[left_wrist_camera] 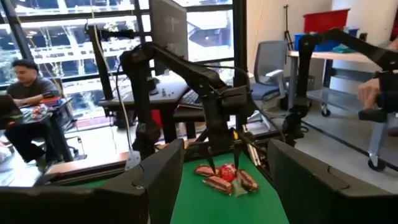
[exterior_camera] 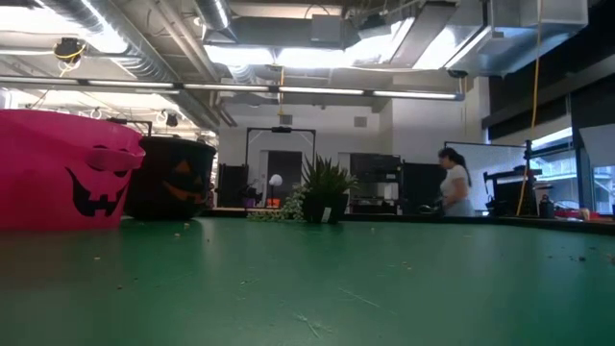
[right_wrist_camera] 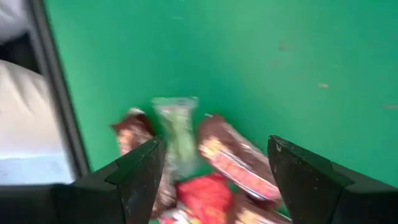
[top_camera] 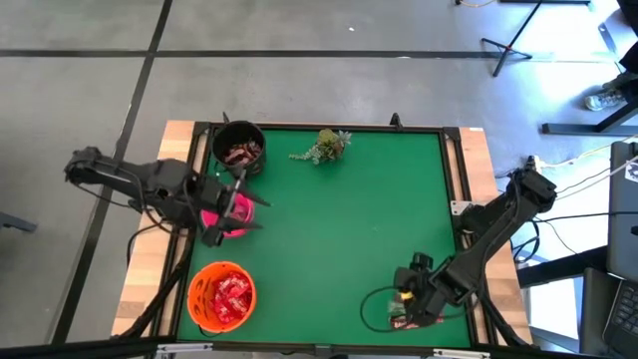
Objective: Sort candy
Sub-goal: Put the brown chocolate into the black bucket
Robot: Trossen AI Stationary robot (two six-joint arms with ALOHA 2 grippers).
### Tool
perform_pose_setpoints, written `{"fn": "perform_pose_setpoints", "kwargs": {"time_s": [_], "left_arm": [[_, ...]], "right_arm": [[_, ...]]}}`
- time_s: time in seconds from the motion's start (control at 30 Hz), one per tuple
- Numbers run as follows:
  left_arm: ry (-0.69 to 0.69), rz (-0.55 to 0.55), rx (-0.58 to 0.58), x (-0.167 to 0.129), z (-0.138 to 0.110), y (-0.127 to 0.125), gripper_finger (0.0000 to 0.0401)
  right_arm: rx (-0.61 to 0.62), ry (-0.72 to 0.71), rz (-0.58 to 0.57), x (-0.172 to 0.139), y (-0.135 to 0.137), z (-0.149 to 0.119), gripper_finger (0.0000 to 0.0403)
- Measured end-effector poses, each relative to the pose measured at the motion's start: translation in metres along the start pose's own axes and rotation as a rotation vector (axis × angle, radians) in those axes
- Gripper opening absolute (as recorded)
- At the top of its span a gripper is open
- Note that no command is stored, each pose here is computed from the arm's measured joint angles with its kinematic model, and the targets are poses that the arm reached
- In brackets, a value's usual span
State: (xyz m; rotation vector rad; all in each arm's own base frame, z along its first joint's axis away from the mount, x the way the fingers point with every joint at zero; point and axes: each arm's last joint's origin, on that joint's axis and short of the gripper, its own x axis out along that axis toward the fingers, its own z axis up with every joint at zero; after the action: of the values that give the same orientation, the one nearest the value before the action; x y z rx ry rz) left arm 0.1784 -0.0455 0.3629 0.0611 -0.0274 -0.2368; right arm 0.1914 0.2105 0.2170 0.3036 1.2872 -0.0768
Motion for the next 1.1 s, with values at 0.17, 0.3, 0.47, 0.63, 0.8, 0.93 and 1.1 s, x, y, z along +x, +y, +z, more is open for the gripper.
{"fn": "perform_pose_setpoints", "kwargs": {"time_s": [0.17,0.3,0.47,0.63,0.8,0.93,1.1], "left_arm": [[0.034,0.018,0.000,0.009,-0.005,-0.010,0.0223],[0.048,0.013,-0.002,0.012,-0.008,-0.017,0.0223],[0.053,0.018,0.000,0.012,-0.008,-0.022,0.0223],[0.058,0.046,-0.001,0.012,-0.008,-0.022,0.0223],[0.071,0.046,-0.019,0.014,-0.010,-0.023,0.0223],[0.070,0.046,-0.022,0.014,-0.010,-0.023,0.0223],[0.071,0.053,-0.025,0.014,-0.010,-0.023,0.0223]], "right_arm": [[0.014,-0.030,0.048,0.009,0.004,-0.007,0.0280],[-0.006,0.050,-0.023,0.021,0.003,-0.015,0.0280],[-0.056,0.189,-0.107,0.040,0.000,-0.023,0.0280],[-0.142,0.221,-0.185,0.049,-0.004,-0.026,0.0280],[-0.216,0.229,-0.228,0.063,-0.005,-0.027,0.0280],[-0.242,0.247,-0.253,0.072,-0.004,-0.028,0.0280],[-0.244,0.220,-0.283,0.074,-0.005,-0.028,0.0280]]}}
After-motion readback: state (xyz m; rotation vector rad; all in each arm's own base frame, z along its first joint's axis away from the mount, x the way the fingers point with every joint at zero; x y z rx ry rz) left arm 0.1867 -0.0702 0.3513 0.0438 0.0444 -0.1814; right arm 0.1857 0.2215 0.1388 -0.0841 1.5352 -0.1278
